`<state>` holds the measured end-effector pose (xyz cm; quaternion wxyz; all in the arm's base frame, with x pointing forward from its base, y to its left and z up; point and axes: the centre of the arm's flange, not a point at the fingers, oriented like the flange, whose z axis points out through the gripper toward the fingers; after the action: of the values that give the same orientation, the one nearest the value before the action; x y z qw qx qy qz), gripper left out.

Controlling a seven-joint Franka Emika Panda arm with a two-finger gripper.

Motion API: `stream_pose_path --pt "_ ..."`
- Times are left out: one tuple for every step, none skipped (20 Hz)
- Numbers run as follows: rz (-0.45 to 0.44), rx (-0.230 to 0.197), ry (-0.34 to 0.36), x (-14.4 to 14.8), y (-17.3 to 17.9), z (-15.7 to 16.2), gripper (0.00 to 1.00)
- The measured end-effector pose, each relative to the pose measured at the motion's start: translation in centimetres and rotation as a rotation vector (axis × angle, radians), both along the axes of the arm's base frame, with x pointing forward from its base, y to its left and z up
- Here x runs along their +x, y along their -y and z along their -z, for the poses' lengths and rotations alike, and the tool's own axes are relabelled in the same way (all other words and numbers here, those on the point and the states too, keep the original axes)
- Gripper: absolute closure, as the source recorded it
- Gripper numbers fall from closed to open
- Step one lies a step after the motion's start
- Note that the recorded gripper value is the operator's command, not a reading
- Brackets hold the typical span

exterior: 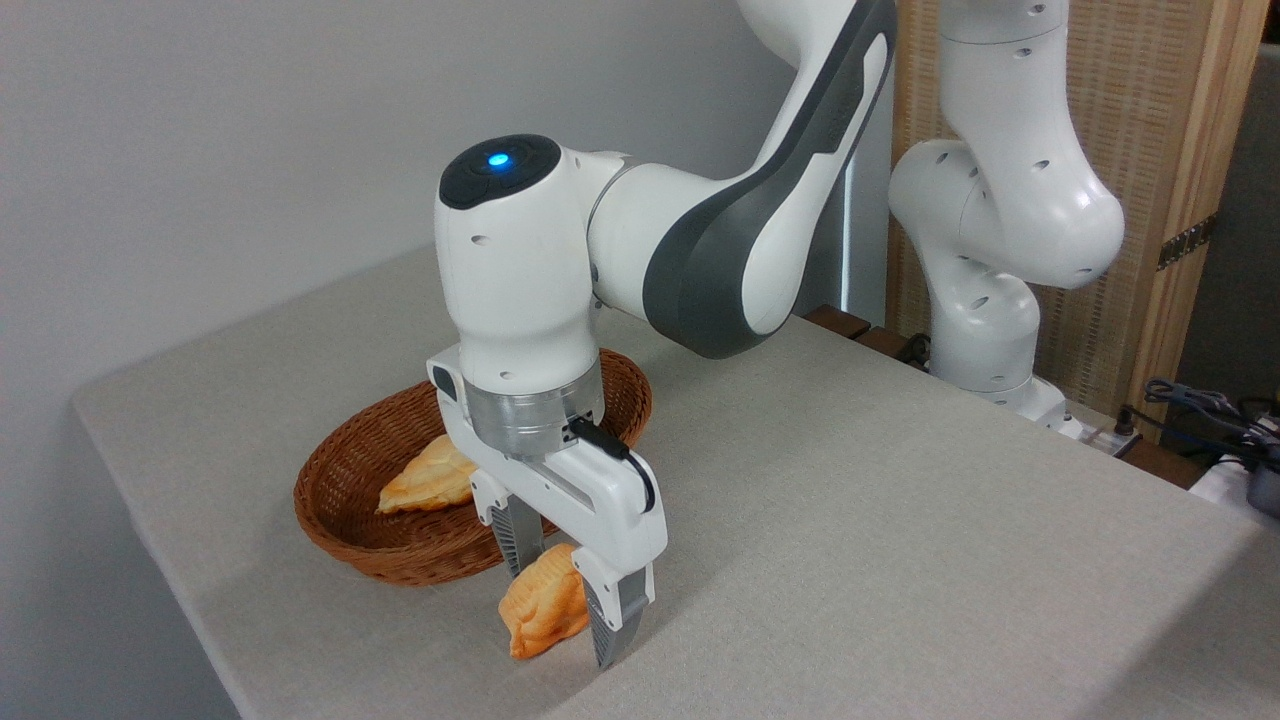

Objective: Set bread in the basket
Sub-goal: 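Close the gripper on the golden bun and lift it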

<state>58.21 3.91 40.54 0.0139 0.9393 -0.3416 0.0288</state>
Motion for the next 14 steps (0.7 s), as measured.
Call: stream_pose_path --pt "0.001 0.0 0.0 0.02 0.06 0.05 0.63" --pt "0.002 0.0 0.0 0.02 0.09 0.06 0.64" --pt "0.004 0.0 0.0 0.03 0.1 0.05 0.64" --pt "0.006 0.0 0.001 0.03 0.11 0.04 0.63" --pt "0.007 0.0 0.001 0.04 0.11 0.03 0.63" --pt "0.008 0.0 0.001 0.04 0.11 0.03 0.63" --pt "0.009 0.0 0.001 0.04 0.13 0.03 0.63" --pt "0.01 0.0 0.001 0.04 0.15 0.03 0.63" --pt "0.011 0.0 0.001 0.04 0.16 0.03 0.63" --pt "0.012 0.001 0.001 0.05 0.17 0.02 0.63" --pt "0.014 0.001 0.002 0.05 0.17 0.02 0.63" --pt "0.015 0.001 0.002 0.06 0.17 0.01 0.63" --pt "0.015 0.001 0.002 0.06 0.17 0.0 0.63" --pt "0.015 0.001 0.003 0.07 0.17 -0.02 0.63"
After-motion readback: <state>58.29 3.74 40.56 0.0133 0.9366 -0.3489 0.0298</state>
